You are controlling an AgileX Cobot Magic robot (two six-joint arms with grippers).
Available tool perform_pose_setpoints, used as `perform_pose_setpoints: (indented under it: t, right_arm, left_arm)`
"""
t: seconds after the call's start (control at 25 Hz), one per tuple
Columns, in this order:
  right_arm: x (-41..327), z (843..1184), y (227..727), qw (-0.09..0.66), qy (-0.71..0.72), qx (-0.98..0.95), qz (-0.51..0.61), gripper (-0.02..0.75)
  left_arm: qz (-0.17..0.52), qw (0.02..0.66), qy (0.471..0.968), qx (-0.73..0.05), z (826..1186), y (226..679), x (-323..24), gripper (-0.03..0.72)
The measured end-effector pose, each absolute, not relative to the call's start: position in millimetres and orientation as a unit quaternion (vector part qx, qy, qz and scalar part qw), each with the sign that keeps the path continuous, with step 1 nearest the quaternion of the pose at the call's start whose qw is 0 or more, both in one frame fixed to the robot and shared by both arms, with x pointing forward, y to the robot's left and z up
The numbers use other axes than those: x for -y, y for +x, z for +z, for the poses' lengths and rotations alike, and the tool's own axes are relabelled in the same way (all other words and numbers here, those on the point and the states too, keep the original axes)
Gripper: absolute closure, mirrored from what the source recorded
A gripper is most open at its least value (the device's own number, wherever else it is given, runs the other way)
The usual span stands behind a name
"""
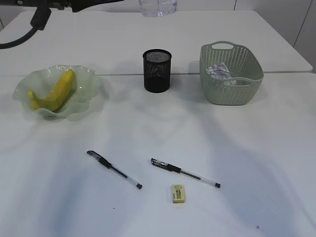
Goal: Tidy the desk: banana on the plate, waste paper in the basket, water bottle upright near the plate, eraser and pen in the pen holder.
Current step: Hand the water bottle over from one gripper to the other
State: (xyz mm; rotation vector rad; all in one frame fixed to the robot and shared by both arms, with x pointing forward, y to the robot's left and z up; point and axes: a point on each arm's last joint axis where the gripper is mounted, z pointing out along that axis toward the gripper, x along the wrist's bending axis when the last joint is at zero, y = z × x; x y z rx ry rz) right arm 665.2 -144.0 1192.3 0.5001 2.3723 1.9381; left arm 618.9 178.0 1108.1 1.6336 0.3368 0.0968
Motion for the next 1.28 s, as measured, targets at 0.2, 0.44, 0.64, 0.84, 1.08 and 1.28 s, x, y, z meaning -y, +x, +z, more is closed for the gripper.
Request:
perform_pose_setpoints:
  t: [0.2, 0.44, 0.64, 0.84, 1.08, 1.28]
  right_arm:
    - [128.7, 1192.6, 659.3, 0.016, 0.136, -0.768, 0.626, 0.398]
    - [124.0, 1208.7, 645.2, 0.035, 0.103, -0.769, 0.63, 0.398]
    - [125.9, 1220.4, 636.8, 0.046, 0.092, -0.767, 0.634, 0.398]
    - [126.4, 1219.8, 636.7, 0.05, 0.091, -0.772, 0.628, 0.398]
    - [127.3, 1216.6, 637.9, 0.063, 0.088, -0.783, 0.612, 0.398]
    - [128.0, 1214.6, 638.7, 0.069, 0.088, -0.79, 0.603, 0.398]
  left_arm:
    - [0.044, 0.66, 0.736, -0.145, 1105.6, 618.2, -178.2, 0.434]
    - [0.038, 0.646, 0.748, -0.148, 1102.1, 617.6, -179.3, 0.433]
    - [0.036, 0.65, 0.744, -0.151, 1103.0, 617.8, -179.2, 0.433]
    - [0.034, 0.652, 0.742, -0.154, 1103.3, 617.9, -179.1, 0.433]
    - [0.033, 0.662, 0.732, -0.159, 1105.3, 618.4, -178.9, 0.433]
    - [0.031, 0.683, 0.71, -0.168, 1110.4, 619.7, -178.7, 0.432]
